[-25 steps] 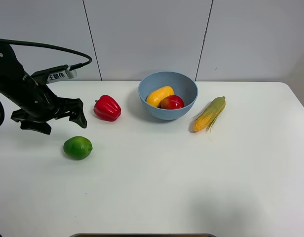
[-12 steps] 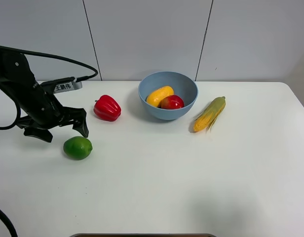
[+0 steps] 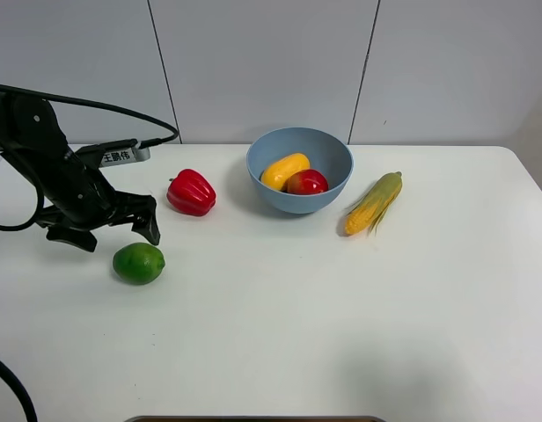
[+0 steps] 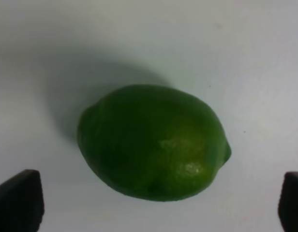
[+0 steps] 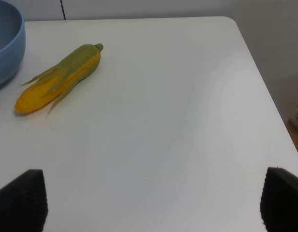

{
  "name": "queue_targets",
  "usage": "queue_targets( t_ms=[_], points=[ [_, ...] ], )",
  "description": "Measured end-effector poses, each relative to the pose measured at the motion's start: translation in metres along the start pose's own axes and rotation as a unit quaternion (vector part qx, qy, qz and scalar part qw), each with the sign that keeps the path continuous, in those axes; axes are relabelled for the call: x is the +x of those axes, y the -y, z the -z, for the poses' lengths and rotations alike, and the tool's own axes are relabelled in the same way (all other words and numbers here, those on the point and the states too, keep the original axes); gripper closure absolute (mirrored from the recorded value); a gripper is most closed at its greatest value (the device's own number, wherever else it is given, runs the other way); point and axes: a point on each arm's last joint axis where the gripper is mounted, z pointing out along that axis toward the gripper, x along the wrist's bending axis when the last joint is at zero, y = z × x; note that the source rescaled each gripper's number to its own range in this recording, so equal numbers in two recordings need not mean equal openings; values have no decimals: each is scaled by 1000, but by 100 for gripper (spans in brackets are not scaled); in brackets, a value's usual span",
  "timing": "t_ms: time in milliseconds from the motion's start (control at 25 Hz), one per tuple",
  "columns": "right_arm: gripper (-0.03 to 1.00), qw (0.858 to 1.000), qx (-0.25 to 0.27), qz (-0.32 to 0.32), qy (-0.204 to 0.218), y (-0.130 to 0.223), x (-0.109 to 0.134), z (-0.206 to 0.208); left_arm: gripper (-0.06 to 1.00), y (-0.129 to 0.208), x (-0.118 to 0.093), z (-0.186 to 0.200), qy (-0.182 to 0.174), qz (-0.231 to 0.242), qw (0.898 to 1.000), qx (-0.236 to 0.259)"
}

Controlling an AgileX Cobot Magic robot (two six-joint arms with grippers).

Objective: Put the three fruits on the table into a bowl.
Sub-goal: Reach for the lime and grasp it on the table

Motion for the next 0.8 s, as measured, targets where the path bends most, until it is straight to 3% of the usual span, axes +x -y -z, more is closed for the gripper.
queue_targets(
  t_ms=[480, 800],
  points=[
    [27, 1000, 0, 0, 0, 0, 0, 0, -6, 1, 4, -25, -8, -8, 999, 33],
    [27, 1000, 0, 0, 0, 0, 0, 0, -6, -1, 4, -36, -5, -24, 999, 28]
  ],
)
